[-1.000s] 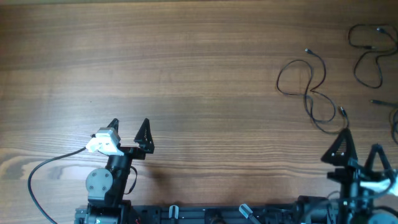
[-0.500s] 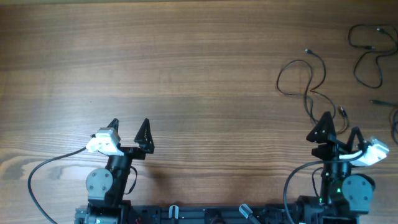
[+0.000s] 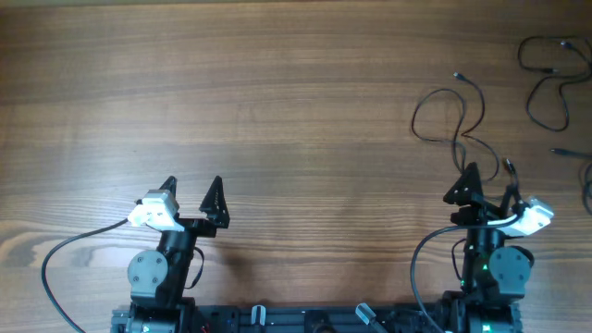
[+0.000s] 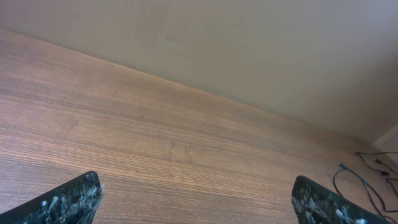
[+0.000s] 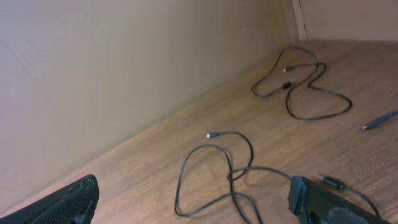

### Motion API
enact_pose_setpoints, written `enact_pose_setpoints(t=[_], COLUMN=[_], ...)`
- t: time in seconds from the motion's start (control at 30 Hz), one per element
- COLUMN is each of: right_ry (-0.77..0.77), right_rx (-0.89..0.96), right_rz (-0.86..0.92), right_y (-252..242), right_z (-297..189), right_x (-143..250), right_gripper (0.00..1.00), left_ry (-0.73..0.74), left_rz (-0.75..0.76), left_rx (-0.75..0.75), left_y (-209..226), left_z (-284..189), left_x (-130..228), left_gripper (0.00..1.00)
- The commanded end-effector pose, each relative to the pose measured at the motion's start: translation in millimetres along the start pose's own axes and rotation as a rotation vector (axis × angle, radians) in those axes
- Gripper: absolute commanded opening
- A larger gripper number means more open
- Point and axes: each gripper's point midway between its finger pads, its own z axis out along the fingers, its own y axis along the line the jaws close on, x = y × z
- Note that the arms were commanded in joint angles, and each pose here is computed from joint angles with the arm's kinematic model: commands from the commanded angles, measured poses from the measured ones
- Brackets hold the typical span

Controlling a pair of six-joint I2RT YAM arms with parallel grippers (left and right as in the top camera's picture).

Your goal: Untangle cables

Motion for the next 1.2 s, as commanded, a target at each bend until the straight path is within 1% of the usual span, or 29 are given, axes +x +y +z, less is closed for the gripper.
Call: enact_pose_setpoints(t=[0.0, 0.17, 0.33, 0.53, 0.6, 0.73, 0.8, 1.17], right_ry=[-0.016, -0.021, -0.06, -0.057, -0.053, -0.01, -0.008, -0.011], right_rx=[-0.033, -0.041, -0.094, -0.1, -0.114, -0.243, -0.269, -0.262], right_rz=[-0.008, -0.004, 0.006, -0.001, -0.053, -0.332, -0.398, -0.397], right_y=[6, 7, 13, 15, 17, 38, 41, 40], right_z=[0, 1, 3, 3, 3, -1, -2, -1], right_x=[-2, -2, -3, -2, -1, 14, 17, 16], right_gripper=[1.0, 1.0, 1.0, 1.0, 1.0, 1.0, 1.0, 1.0], left_ry=[-0.004, -0.004, -0.004, -0.004, -0.004, -0.004, -0.004, -0.004], left_rz=[0.009, 0.009, 0.009, 0.009, 0.009, 0.009, 0.009, 0.009], left_rx=[-0.013, -0.013, -0.013, -0.012, -0.012, -0.013, -0.013, -0.012], left_y=[3, 3, 3, 3, 3, 3, 3, 3], left_z=[0, 0, 0, 0, 0, 0, 0, 0], left_x=[2, 2, 2, 2, 2, 2, 2, 2], left_gripper=[1.0, 1.0, 1.0, 1.0, 1.0, 1.0, 1.0, 1.0])
